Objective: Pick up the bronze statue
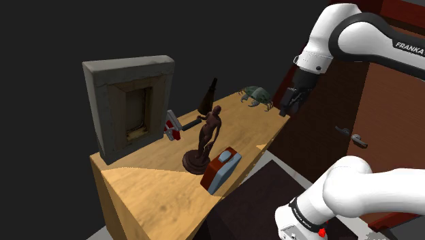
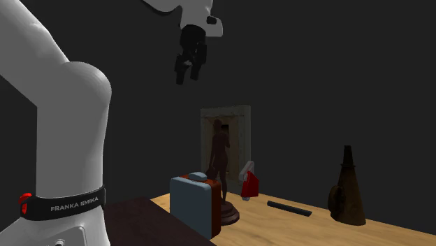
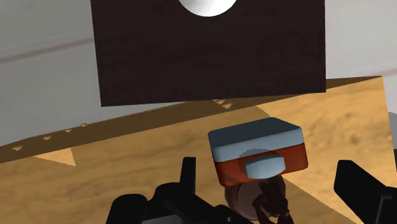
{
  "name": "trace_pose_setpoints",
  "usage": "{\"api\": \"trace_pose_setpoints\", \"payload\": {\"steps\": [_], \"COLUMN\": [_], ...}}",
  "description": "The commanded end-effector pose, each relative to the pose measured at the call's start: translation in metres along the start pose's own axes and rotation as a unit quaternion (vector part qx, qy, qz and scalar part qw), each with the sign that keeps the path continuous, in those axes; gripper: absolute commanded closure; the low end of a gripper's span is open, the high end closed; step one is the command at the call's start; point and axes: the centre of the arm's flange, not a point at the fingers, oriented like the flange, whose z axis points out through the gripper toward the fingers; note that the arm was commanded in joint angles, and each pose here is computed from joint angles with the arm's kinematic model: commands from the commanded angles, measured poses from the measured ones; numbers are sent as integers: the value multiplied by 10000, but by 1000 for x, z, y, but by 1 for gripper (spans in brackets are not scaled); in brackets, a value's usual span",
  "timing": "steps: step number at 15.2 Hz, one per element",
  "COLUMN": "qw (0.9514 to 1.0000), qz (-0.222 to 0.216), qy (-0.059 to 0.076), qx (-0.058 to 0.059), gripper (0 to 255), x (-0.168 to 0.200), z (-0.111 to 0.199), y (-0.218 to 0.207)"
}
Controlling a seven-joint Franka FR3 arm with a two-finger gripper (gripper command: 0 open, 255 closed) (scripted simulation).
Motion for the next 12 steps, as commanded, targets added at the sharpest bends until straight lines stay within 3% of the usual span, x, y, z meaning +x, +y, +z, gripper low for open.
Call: {"api": "trace_pose_setpoints", "payload": {"steps": [1,12], "qw": [10000,9996], "qz": [0,282], "qy": [0,20], "qx": [0,-90], "gripper": [0,0], "x": [0,122], "z": [0,46], "y": [0,-65]}}
